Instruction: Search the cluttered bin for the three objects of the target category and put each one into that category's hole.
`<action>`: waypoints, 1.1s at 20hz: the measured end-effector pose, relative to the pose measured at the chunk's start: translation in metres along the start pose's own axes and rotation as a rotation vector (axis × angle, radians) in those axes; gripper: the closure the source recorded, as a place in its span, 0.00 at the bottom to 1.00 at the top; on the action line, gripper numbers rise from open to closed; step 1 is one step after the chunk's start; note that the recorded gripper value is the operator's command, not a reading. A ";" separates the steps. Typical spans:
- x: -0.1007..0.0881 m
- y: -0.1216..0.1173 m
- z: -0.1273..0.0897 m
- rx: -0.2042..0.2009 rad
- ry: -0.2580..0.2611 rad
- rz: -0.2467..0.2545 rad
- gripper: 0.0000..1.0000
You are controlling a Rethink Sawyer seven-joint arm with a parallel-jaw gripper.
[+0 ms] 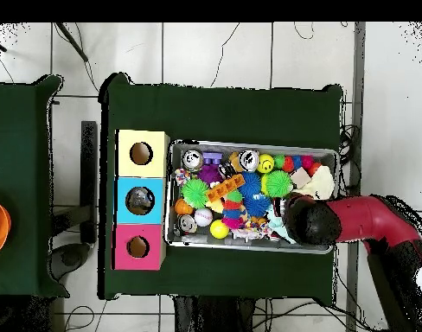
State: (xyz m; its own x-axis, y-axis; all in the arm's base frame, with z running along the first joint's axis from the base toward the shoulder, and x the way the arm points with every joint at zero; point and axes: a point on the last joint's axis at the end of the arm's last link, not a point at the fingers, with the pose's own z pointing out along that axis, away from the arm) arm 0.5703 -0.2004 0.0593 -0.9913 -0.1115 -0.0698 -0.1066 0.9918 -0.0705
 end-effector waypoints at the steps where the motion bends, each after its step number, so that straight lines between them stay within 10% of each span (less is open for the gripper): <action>1: 0.002 0.006 0.006 0.004 -0.010 -0.017 0.00; 10: 0.035 0.033 0.039 0.038 0.050 -0.068 0.00; 22: 0.079 0.011 0.047 0.084 0.147 -0.012 0.00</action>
State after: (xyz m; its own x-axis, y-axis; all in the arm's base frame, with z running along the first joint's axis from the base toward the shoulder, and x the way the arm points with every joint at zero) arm 0.4942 -0.2015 0.0065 -0.9912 -0.1071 0.0775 -0.1180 0.9811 -0.1536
